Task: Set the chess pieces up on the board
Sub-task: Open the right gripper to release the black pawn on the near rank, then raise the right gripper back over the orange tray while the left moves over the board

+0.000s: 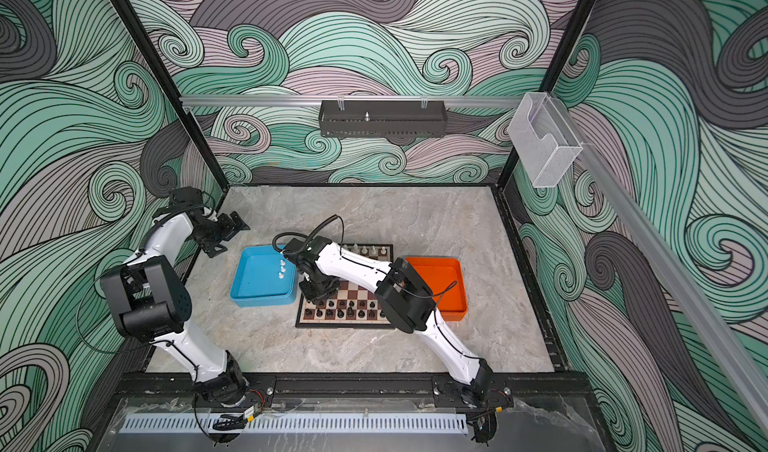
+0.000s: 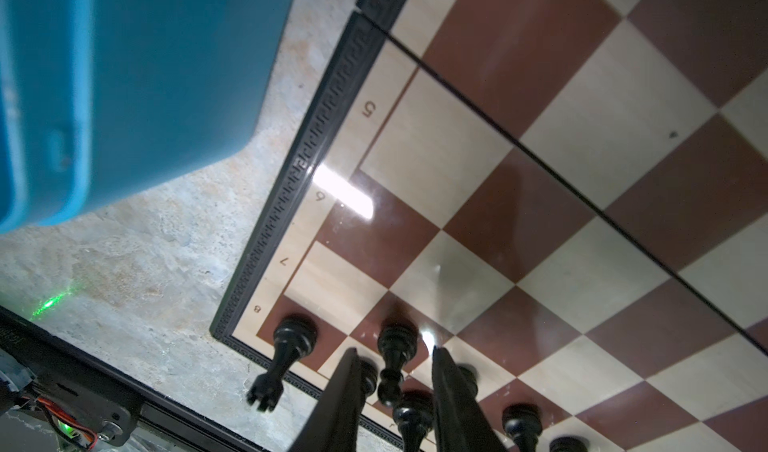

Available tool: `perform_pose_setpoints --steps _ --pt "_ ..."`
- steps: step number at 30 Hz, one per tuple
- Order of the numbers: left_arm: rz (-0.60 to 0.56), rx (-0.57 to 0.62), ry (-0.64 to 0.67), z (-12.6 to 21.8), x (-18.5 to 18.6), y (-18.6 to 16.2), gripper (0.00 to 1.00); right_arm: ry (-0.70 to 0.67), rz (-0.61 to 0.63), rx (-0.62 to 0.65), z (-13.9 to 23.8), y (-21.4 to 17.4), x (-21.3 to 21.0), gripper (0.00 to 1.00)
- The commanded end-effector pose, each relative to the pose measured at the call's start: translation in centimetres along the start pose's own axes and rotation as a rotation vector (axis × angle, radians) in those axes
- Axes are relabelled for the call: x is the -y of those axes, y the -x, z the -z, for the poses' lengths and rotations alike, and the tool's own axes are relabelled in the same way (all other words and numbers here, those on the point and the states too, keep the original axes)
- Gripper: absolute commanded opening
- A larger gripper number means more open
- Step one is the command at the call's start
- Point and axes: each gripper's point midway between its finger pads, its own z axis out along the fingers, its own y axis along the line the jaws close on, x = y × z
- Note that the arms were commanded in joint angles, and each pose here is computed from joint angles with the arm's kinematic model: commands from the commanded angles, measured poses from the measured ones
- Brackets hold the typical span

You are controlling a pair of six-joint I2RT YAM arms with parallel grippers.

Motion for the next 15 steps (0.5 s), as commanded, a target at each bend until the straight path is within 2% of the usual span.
perform_pose_setpoints --steps 1,15 --pt "0.013 0.004 -0.01 0.5 0.0 0.0 0.99 0.003 0.02 0.049 2.4 0.5 -0.5 0.32" --pt "-0.009 0.015 -0.042 0.6 0.9 -0.3 0.99 0.046 0.002 0.144 7.6 1.5 0.7 0.36"
